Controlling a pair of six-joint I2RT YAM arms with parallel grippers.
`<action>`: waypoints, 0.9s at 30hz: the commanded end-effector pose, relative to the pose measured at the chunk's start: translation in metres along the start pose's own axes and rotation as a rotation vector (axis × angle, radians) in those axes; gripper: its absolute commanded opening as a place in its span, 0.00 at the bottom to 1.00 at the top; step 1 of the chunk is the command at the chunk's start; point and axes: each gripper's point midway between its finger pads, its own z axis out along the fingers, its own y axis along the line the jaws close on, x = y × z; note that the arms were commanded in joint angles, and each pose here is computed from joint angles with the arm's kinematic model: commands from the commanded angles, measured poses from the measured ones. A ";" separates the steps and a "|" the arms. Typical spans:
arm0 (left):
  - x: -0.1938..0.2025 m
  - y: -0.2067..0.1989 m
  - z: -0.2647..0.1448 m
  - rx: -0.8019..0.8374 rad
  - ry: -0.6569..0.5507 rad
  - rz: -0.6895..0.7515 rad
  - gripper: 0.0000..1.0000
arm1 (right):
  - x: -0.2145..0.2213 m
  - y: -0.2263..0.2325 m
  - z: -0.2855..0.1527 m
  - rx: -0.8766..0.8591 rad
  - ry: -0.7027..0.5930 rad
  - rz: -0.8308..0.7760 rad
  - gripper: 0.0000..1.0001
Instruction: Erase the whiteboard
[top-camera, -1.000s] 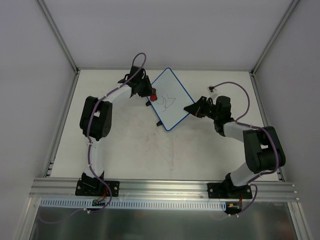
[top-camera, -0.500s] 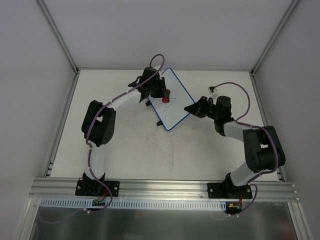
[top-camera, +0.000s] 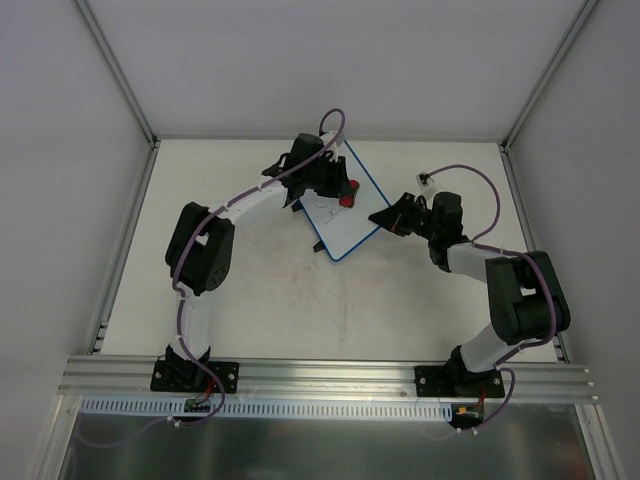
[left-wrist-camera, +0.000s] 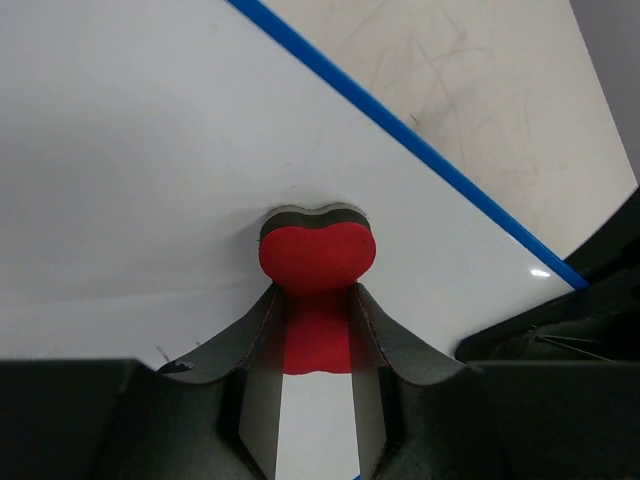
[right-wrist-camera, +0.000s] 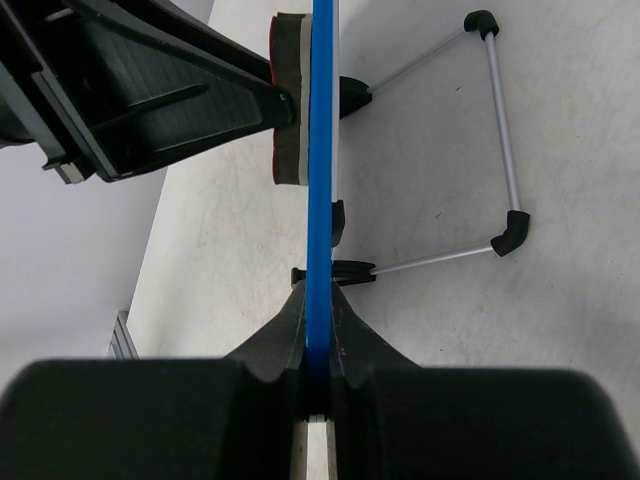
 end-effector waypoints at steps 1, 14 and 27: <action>0.027 -0.067 0.008 0.203 0.072 0.099 0.00 | 0.017 0.022 0.007 -0.117 0.083 -0.130 0.00; 0.024 -0.048 0.009 0.064 0.028 0.124 0.00 | 0.016 0.023 0.006 -0.120 0.081 -0.133 0.00; 0.030 0.036 -0.013 -0.079 0.048 -0.141 0.00 | 0.016 0.023 0.007 -0.121 0.083 -0.127 0.00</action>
